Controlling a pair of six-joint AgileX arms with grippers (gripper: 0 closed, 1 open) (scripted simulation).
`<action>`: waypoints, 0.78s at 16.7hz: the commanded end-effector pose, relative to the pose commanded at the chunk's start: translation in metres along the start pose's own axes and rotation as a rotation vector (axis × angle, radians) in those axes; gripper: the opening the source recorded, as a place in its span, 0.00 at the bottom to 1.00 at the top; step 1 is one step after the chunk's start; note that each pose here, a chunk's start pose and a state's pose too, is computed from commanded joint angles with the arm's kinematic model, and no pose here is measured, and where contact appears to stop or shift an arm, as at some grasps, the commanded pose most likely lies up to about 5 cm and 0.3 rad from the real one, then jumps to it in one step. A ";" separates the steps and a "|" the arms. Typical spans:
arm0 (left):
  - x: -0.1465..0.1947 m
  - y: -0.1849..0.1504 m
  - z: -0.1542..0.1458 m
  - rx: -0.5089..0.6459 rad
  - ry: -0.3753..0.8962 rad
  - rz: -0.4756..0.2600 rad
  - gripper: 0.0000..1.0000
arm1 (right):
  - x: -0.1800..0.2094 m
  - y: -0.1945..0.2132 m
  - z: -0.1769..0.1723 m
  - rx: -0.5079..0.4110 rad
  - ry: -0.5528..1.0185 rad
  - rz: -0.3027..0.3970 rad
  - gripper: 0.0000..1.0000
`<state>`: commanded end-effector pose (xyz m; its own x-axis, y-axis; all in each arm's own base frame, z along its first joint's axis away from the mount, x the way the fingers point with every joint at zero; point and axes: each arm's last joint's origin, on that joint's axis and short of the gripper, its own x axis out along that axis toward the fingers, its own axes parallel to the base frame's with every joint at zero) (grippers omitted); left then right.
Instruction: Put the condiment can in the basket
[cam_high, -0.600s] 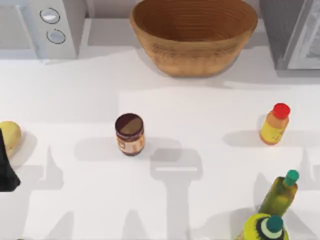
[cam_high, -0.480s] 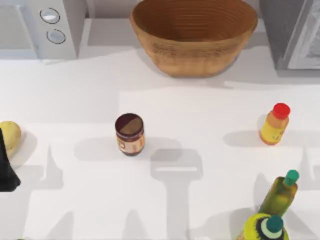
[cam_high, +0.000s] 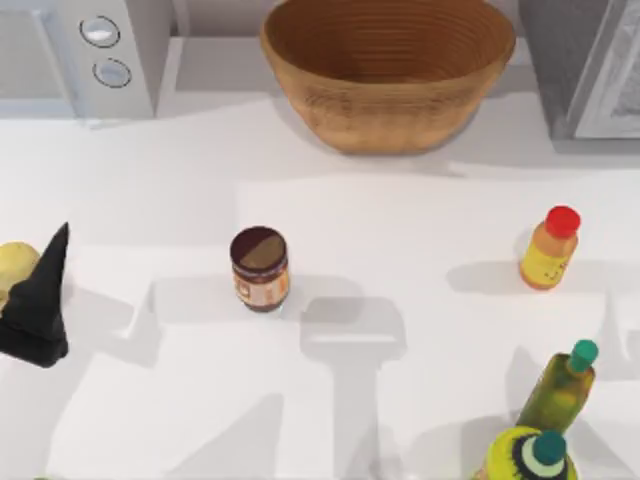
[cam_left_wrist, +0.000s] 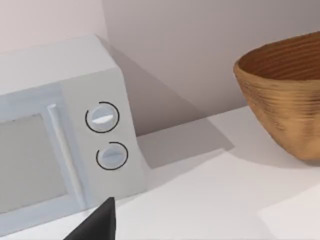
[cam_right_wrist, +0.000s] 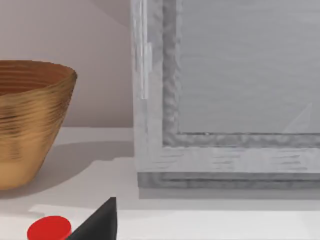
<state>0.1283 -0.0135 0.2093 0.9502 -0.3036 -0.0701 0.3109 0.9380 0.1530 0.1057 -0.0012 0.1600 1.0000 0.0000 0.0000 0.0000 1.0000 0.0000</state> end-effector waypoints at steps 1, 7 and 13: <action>0.009 0.001 0.007 0.030 0.019 -0.069 1.00 | 0.000 0.000 0.000 0.000 0.000 0.000 1.00; 0.099 0.012 0.009 0.157 0.130 -0.536 1.00 | 0.000 0.000 0.000 0.000 0.000 0.000 1.00; 0.183 0.019 -0.071 0.127 0.129 -0.940 1.00 | 0.000 0.000 0.000 0.000 0.000 0.000 1.00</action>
<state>0.3073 -0.0393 0.1294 0.3034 -0.8954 -0.3258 0.9526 0.2923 0.0839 0.1057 -0.0012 0.1600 1.0000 0.0000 0.0000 0.0000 1.0000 0.0000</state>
